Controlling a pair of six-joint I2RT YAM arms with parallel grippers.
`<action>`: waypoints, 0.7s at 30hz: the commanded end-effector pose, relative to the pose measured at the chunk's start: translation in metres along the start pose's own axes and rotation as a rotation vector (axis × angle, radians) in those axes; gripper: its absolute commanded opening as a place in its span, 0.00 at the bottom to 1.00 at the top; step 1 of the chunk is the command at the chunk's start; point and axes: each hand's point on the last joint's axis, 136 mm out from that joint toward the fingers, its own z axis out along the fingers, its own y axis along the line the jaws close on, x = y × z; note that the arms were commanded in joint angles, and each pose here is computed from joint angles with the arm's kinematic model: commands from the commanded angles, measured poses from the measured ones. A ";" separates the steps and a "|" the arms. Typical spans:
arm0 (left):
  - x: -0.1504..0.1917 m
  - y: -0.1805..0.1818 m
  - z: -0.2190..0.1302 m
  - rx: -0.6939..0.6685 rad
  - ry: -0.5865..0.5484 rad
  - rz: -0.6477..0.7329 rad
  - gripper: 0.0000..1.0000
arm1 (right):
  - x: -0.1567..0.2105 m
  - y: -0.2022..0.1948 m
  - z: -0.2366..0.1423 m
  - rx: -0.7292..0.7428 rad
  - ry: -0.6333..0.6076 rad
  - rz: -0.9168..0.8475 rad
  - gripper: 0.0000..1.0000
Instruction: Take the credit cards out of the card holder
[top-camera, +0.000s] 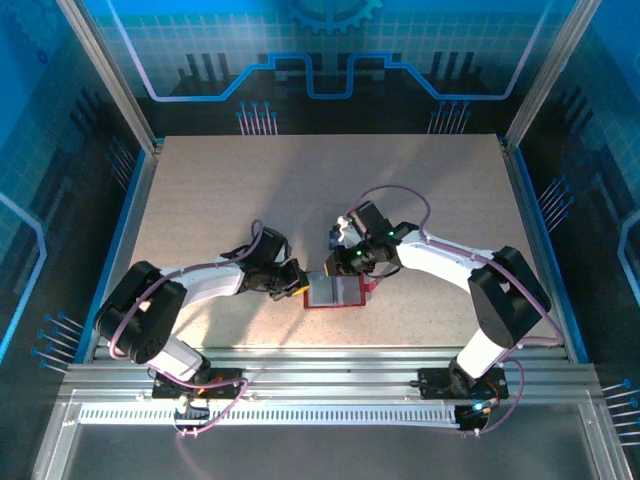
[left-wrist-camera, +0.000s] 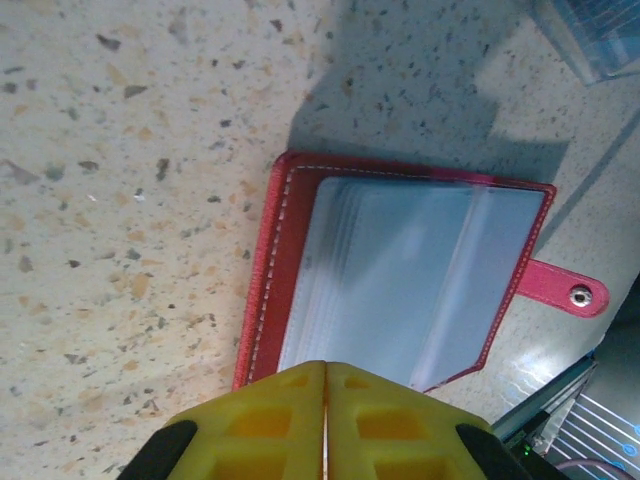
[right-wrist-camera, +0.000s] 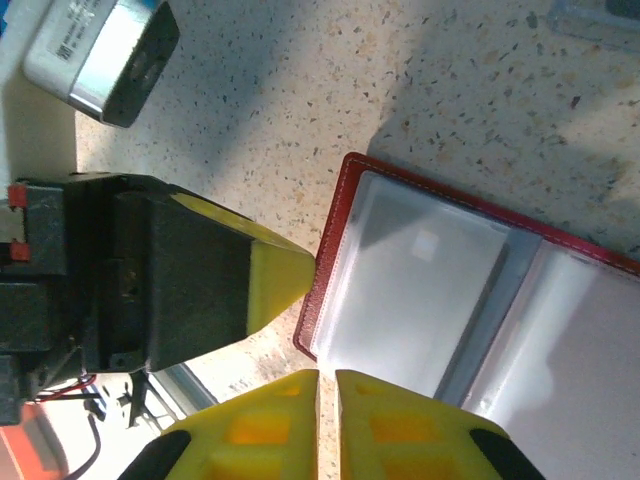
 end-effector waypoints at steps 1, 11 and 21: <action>0.007 0.017 0.006 -0.059 0.026 -0.002 0.08 | 0.006 0.005 0.010 -0.043 0.031 0.053 0.14; 0.008 0.029 0.008 -0.105 0.026 0.004 0.07 | 0.013 -0.003 0.027 -0.047 0.095 0.129 0.20; 0.007 0.033 0.013 -0.126 0.034 0.006 0.07 | 0.018 -0.007 0.037 -0.056 0.128 0.159 0.20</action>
